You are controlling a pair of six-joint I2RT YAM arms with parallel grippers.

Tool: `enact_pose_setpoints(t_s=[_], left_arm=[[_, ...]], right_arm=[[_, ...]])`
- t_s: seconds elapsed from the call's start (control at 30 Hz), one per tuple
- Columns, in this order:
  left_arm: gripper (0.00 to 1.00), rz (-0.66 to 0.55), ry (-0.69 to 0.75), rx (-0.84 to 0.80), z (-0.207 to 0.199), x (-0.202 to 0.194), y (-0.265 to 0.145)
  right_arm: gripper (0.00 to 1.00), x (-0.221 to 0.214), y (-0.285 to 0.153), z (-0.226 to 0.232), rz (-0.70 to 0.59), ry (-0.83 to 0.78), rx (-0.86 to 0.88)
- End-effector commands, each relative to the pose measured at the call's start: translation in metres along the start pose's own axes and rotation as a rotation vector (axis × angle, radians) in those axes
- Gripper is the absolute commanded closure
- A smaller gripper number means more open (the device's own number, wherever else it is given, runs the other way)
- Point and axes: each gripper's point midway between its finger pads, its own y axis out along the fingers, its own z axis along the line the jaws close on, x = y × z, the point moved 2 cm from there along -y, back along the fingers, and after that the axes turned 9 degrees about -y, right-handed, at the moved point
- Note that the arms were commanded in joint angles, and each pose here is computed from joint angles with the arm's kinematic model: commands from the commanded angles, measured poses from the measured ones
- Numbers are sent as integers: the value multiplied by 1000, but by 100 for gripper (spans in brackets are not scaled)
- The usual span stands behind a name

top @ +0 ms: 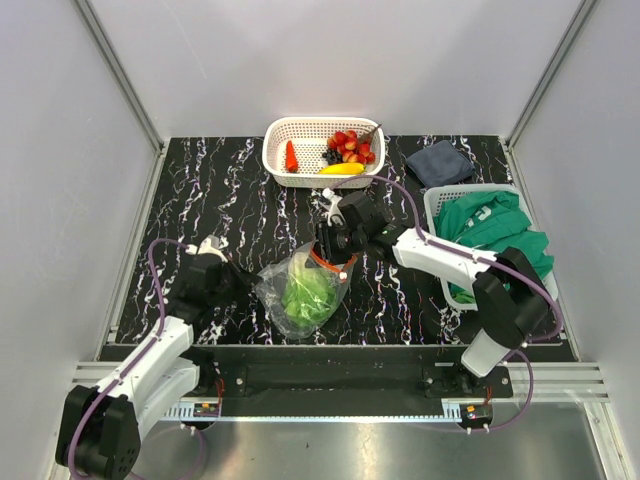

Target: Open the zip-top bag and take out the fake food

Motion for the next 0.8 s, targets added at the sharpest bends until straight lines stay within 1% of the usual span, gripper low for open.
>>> enact_pose_setpoints(t_s=[0.0,0.03,0.1,0.13,0.23,0.3,0.43,0.53,0.57,0.63,0.7,0.77], left_arm=[[100,-12,5,-63,-13,4,0],[100,-10,3,-62,-12,3,0],[100,-7,0,-60,-10,2,1],[100,-5,0,-60,-9,1,1],[100,-4,1,-54,-7,0,1],[100,-2,4,-55,-7,0,1],[100,-1,-1,-54,-6,0,3],[100,3,-4,-53,-6,-1,3],[100,6,-3,-53,-6,-1,3],[100,9,-5,-51,-5,-2,4],[100,8,-8,-52,-5,-2,4],[100,9,-15,-58,-6,-2,5]], right_arm=[[59,8,8,8,-26,-18,53],[55,6,10,6,-21,-12,51],[52,1,14,-4,-15,4,5],[47,-1,15,-7,-14,4,-11],[39,-6,16,-20,-2,-1,-78],[36,-9,15,-26,13,-8,-104],[32,-18,20,-25,45,-4,-83],[28,-23,22,-33,63,-9,-115],[23,-25,23,-31,74,-16,-102],[20,-28,25,-30,83,-19,-95],[16,-35,32,-26,111,-22,-79],[15,-43,42,-28,138,-12,-83]])
